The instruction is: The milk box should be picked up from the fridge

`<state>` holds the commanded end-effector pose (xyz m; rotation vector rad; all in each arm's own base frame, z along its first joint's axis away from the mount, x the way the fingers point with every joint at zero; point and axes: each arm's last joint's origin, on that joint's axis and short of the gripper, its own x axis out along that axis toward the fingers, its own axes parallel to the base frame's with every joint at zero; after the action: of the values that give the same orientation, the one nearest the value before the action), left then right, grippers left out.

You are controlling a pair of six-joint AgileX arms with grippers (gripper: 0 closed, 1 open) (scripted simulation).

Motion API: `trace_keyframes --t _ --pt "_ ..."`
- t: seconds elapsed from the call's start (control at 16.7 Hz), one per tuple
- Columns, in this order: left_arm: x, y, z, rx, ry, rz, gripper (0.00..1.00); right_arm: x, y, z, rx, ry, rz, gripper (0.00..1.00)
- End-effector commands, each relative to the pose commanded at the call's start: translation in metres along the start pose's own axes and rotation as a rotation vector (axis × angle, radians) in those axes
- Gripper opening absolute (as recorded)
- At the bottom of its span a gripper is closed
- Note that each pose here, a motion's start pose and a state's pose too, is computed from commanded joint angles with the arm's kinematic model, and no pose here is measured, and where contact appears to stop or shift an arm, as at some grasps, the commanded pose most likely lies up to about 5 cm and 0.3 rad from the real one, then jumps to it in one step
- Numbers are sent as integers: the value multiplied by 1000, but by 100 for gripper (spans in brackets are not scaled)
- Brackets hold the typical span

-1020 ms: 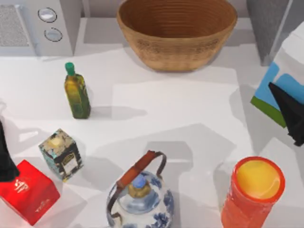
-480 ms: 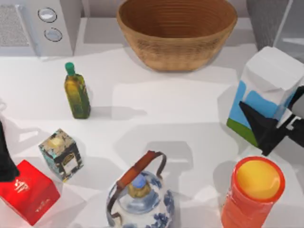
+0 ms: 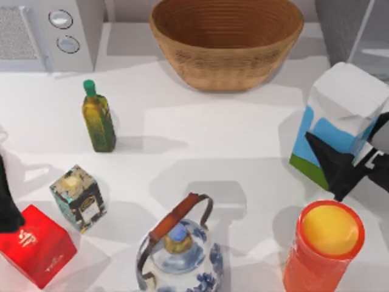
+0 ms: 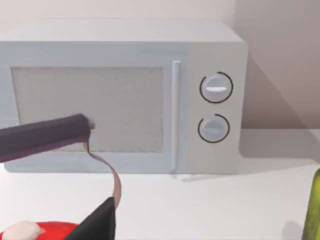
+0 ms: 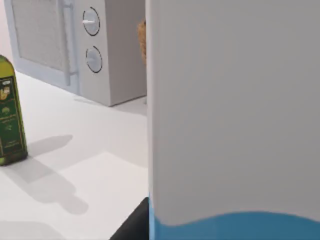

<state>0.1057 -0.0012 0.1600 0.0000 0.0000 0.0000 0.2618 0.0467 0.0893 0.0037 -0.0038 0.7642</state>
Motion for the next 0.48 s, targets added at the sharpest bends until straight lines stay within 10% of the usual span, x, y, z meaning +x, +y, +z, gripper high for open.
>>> trace_keyframes --t 0.48 --pt "0 0 0 0 0 0 100 0 0 0 0 0 0 90"
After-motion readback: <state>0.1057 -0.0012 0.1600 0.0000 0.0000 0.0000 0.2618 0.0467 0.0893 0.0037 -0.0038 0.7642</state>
